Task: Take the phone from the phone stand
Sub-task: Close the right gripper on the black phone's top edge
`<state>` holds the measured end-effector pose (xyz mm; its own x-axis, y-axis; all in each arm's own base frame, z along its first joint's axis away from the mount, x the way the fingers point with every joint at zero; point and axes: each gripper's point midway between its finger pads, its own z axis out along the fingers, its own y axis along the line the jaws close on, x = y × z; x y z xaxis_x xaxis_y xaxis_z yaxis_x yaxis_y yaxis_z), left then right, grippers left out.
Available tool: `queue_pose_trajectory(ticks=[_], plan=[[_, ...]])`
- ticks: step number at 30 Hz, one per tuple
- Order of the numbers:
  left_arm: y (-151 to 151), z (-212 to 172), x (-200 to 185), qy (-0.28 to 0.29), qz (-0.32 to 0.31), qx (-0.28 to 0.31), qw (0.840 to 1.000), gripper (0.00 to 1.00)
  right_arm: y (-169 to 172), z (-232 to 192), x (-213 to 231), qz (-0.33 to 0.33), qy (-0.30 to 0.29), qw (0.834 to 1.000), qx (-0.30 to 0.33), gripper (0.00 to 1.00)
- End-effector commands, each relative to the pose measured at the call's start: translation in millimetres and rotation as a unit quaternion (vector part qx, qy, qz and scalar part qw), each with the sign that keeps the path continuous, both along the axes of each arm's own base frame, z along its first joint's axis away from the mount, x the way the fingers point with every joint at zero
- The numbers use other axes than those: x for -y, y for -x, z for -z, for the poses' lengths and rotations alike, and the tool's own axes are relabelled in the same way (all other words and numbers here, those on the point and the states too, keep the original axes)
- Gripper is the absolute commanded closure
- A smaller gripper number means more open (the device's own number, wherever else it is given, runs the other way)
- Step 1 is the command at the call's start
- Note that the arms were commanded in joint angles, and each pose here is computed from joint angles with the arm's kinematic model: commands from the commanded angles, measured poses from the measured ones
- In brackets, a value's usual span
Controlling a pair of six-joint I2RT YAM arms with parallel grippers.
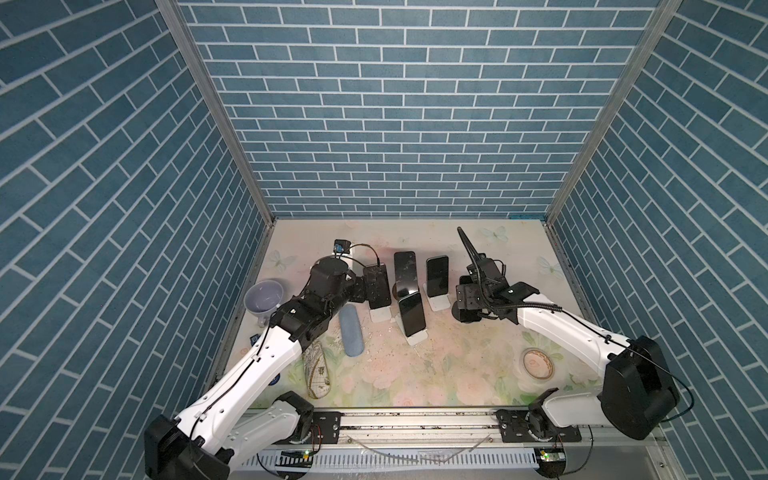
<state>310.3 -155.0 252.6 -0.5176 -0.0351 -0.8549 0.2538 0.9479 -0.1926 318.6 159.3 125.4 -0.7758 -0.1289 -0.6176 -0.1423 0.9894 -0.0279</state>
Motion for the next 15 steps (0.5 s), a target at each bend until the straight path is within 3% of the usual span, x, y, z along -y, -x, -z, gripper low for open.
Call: queue_pose_trajectory(ticks=[1,15], plan=[[-2,-9,3,0.003,0.002,0.013,1.000,0.00,-10,-13,-16,-0.014,-0.018,1.000,0.017,0.02],[-3,-2,-1,0.002,-0.010,0.013,1.000,0.00,-23,1,-24,0.001,-0.030,0.999,0.024,0.08]])
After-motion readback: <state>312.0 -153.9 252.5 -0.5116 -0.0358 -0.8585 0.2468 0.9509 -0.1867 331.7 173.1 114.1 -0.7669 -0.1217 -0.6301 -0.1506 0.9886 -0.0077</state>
